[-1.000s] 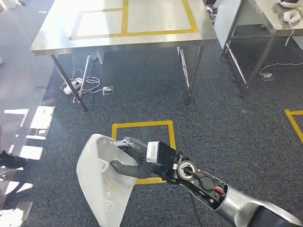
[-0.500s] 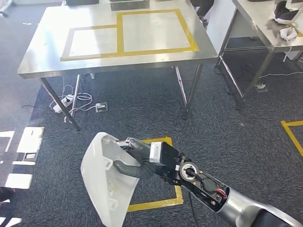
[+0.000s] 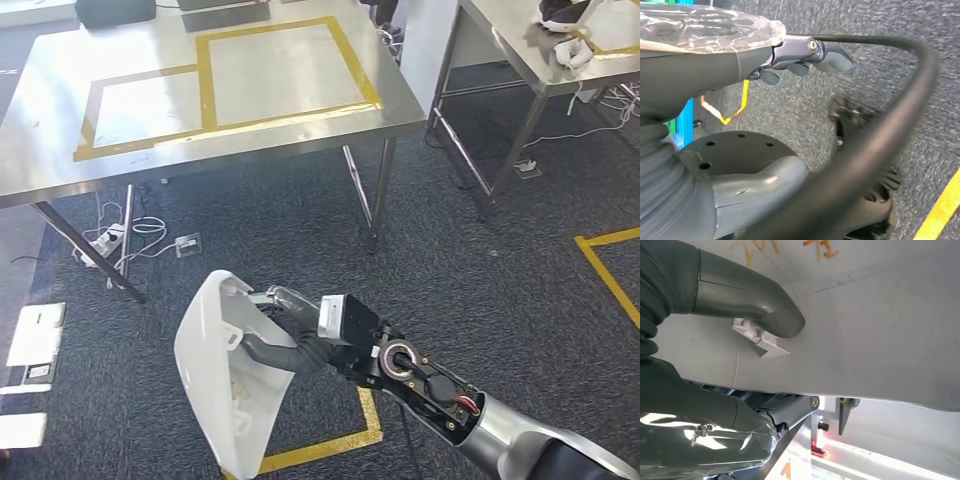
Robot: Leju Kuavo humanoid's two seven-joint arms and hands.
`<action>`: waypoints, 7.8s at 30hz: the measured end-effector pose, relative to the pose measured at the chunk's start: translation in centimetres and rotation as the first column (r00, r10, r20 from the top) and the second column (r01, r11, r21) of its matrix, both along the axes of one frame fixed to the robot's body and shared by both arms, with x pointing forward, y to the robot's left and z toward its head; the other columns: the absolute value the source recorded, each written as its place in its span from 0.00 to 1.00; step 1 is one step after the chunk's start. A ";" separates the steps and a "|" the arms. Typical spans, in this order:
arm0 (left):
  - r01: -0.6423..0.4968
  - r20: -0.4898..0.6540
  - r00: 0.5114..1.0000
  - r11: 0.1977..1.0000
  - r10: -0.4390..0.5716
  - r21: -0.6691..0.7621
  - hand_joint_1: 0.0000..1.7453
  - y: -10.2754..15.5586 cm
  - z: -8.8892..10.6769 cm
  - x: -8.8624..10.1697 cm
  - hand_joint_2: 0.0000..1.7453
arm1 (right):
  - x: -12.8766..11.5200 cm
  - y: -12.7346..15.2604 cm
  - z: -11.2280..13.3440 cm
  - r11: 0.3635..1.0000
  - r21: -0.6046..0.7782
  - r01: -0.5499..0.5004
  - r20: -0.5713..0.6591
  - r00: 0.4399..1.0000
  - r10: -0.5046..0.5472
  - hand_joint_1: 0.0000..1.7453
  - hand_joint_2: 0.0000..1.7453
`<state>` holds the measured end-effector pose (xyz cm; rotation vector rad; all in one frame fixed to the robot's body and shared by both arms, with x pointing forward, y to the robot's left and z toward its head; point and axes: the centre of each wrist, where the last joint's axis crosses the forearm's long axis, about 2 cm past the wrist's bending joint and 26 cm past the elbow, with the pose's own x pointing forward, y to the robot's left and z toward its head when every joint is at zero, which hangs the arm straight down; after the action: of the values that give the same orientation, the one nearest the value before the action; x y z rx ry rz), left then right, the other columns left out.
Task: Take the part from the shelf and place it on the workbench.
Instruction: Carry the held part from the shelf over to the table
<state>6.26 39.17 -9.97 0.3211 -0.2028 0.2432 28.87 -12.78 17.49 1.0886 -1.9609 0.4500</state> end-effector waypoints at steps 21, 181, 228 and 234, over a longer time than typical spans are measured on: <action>-0.007 0.001 1.000 1.000 0.007 -0.011 0.00 -0.3 0.0 0.3 1.00 | 0.2 -0.6 0.0 0.997 0.021 0.080 -0.025 0.997 -0.079 1.00 1.00; -0.009 0.006 1.000 1.000 0.009 0.007 0.00 -0.2 0.0 0.1 1.00 | 0.1 -0.6 -0.2 0.998 -0.025 0.064 0.022 0.998 -0.063 1.00 1.00; -0.019 0.006 1.000 1.000 0.019 0.004 0.00 -0.5 -0.1 0.1 1.00 | 0.1 -0.7 -0.2 0.998 -0.025 0.065 0.020 0.998 -0.064 1.00 1.00; -0.013 0.007 1.000 1.000 0.013 0.004 0.00 -0.3 0.0 0.1 1.00 | 0.1 -0.7 -0.2 0.997 -0.025 0.067 0.019 0.998 -0.067 1.00 1.00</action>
<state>6.36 38.88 -10.00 0.3257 -0.2082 0.2568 29.00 -13.49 17.28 1.0030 -1.9961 0.4489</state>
